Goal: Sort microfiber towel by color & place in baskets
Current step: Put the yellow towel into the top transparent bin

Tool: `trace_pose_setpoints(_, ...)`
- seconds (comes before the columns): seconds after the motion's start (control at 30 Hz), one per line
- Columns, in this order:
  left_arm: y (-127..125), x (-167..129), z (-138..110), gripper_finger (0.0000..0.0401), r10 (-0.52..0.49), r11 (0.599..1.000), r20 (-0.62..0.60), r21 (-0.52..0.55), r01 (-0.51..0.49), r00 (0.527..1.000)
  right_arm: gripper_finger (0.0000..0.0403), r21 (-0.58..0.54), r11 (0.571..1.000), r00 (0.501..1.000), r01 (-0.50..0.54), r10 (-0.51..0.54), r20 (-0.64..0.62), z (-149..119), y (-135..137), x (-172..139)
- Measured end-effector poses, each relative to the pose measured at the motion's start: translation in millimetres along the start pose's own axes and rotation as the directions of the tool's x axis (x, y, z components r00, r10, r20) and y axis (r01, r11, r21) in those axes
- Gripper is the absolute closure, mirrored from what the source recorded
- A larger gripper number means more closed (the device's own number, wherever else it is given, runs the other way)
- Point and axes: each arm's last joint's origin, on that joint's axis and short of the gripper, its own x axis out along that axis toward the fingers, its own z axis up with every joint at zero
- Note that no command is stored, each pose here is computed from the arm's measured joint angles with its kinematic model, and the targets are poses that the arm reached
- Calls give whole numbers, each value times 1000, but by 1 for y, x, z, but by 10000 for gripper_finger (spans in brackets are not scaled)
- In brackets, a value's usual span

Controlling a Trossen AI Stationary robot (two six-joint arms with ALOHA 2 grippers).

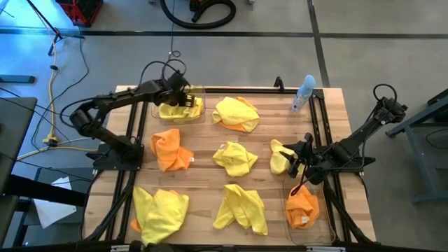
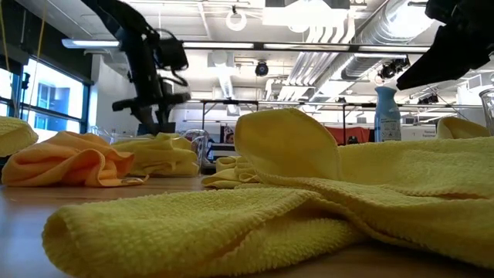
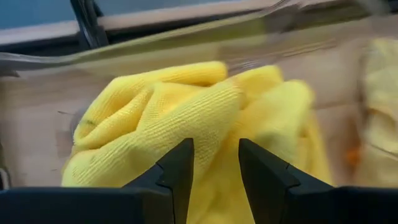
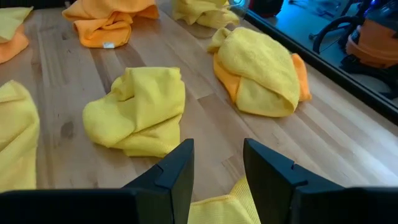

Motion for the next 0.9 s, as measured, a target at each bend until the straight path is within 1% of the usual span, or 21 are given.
trace_pose_setpoints(0.23,0,48,-6,284,101,994,-127,55,-95,987,270,0,1000,1000,1,-1,1,0,0,0)
trace_pose_setpoints(0.33,-2,59,-9,284,117,992,-150,73,-107,982,270,0,1000,1000,1,-1,1,0,0,0)
trace_pose_setpoints(0.43,-2,62,-10,284,122,991,-157,76,-111,980,270,1,1000,1000,1,-1,1,0,0,0)
trace_pose_setpoints(0.53,-2,56,-9,284,102,993,-158,72,-92,982,270,0,1000,1000,1,-1,1,0,0,0)
trace_pose_setpoints(0.63,-3,43,-8,284,74,995,-135,69,-65,988,270,0,1000,1000,1,-1,1,0,0,0)
trace_pose_setpoints(0.9,-2,-11,-6,284,-27,997,-21,67,29,999,270,1,1000,1000,1,-1,1,0,0,0)
